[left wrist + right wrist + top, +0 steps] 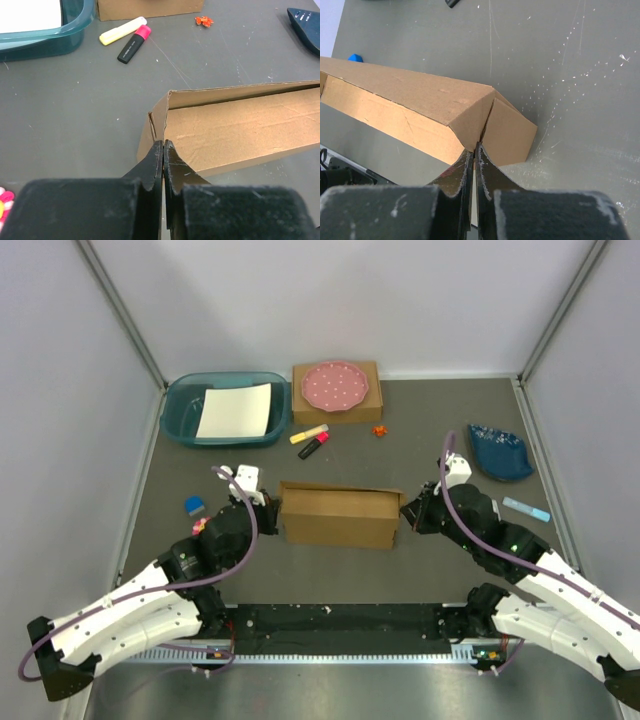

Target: Fold the paper box

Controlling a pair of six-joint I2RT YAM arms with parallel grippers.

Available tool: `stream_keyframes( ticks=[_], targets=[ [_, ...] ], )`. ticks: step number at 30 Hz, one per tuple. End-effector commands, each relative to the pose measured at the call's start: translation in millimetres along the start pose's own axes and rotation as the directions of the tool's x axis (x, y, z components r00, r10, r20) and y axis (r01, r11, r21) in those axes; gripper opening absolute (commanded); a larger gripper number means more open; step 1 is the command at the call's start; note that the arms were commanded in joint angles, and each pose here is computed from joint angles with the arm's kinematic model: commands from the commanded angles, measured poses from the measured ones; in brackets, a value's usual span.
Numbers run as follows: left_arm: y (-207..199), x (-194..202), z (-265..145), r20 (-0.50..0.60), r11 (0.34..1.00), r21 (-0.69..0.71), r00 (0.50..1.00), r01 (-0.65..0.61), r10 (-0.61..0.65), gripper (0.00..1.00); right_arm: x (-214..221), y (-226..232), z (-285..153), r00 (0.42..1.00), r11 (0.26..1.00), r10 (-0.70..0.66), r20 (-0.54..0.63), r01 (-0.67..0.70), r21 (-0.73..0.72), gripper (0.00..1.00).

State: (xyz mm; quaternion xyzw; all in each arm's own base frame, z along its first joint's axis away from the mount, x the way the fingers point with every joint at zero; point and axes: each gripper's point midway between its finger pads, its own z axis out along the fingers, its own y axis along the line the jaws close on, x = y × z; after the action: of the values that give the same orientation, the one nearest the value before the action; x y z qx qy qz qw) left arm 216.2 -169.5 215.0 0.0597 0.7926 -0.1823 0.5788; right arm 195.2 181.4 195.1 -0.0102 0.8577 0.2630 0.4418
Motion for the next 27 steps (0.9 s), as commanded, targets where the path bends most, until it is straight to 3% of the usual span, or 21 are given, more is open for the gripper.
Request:
stream_keyframes(
  ticks=[1,27],
  targets=[
    [-8.1,7.4,3.8,-0.010,0.999,0.038,1.000,0.028,-0.028,0.00,35.2,-18.7,0.2,0.991,0.997,-0.032,-0.133,0.041,0.060,0.00],
    [30.2,80.0,2.3,-0.124,0.997,-0.072,0.992,0.007,-0.016,0.00,34.5,-17.7,-3.0,0.991,0.998,-0.031,-0.128,0.037,0.049,0.00]
  ],
)
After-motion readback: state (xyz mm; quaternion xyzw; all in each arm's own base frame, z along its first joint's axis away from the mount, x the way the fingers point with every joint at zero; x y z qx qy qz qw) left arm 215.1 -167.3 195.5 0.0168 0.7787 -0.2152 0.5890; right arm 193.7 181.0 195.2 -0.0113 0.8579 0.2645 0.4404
